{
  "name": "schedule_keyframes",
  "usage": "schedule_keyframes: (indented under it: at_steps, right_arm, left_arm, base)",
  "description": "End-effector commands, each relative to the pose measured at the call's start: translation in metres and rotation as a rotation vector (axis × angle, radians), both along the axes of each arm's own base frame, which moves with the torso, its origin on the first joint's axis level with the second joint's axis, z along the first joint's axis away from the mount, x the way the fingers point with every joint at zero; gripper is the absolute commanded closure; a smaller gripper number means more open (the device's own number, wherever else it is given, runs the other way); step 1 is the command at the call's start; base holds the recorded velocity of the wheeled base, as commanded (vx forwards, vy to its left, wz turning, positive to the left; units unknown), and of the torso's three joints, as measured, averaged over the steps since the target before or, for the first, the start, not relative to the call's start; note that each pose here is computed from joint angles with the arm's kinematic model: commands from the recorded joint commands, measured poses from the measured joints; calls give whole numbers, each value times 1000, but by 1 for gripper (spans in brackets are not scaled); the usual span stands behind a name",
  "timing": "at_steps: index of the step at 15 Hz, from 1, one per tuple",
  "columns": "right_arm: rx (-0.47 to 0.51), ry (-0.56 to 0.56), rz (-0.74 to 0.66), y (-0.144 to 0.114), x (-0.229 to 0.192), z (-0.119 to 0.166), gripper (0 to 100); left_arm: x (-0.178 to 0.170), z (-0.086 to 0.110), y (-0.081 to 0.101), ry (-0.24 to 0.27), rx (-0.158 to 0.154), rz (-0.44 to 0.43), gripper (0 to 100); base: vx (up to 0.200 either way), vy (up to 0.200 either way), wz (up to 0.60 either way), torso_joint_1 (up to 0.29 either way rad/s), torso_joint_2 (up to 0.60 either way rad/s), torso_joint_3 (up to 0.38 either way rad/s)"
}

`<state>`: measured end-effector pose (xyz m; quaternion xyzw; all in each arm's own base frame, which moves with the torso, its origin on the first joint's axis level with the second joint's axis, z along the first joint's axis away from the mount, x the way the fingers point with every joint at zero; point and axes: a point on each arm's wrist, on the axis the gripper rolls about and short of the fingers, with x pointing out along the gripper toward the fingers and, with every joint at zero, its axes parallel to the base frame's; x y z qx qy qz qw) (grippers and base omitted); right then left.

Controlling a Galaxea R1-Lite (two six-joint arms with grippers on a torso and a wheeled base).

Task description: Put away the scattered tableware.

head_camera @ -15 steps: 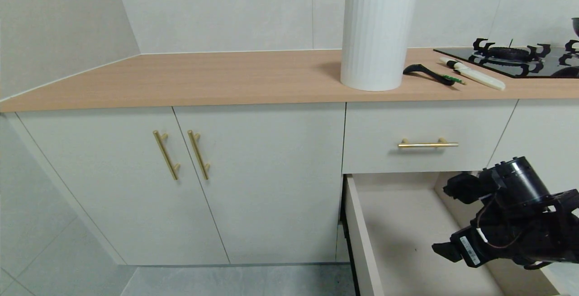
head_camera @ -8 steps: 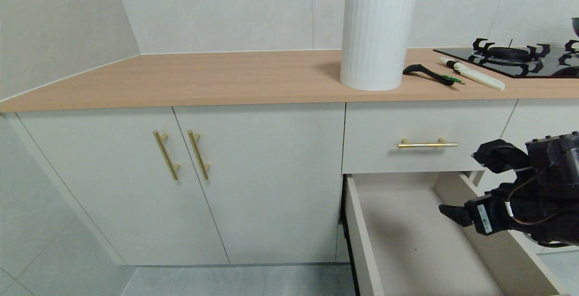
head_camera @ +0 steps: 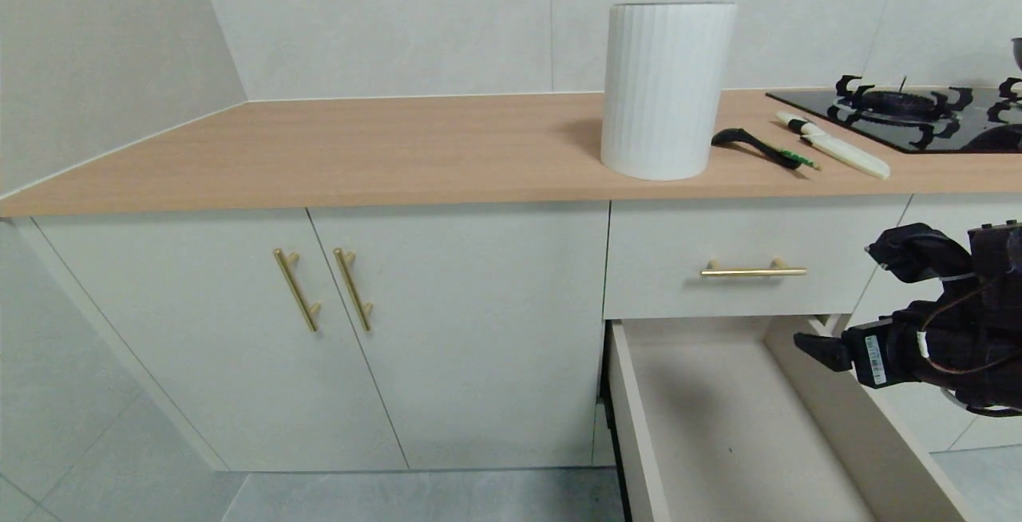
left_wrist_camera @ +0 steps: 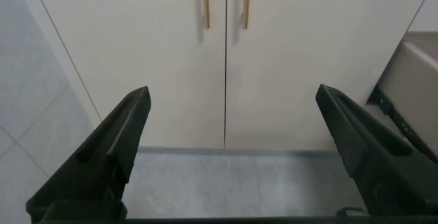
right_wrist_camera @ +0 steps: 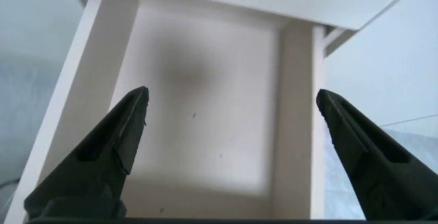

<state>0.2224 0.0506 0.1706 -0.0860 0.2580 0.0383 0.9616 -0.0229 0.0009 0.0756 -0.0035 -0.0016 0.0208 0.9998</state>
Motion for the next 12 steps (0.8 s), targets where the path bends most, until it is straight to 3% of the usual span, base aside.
schedule_keyframes:
  at_steps: [1,12]
  right_arm:
    - [-3,8,-9,-2,2,-2,0]
    - [-5,14,-18,-3,4,-4,0]
  left_arm:
    - [0,0,0,1,-1,0,0]
    - [0,0,0,1,-1,1,0]
  base:
    - [0,0,0,144,-579,-290]
    - [0,0,0,187,-490,-286]
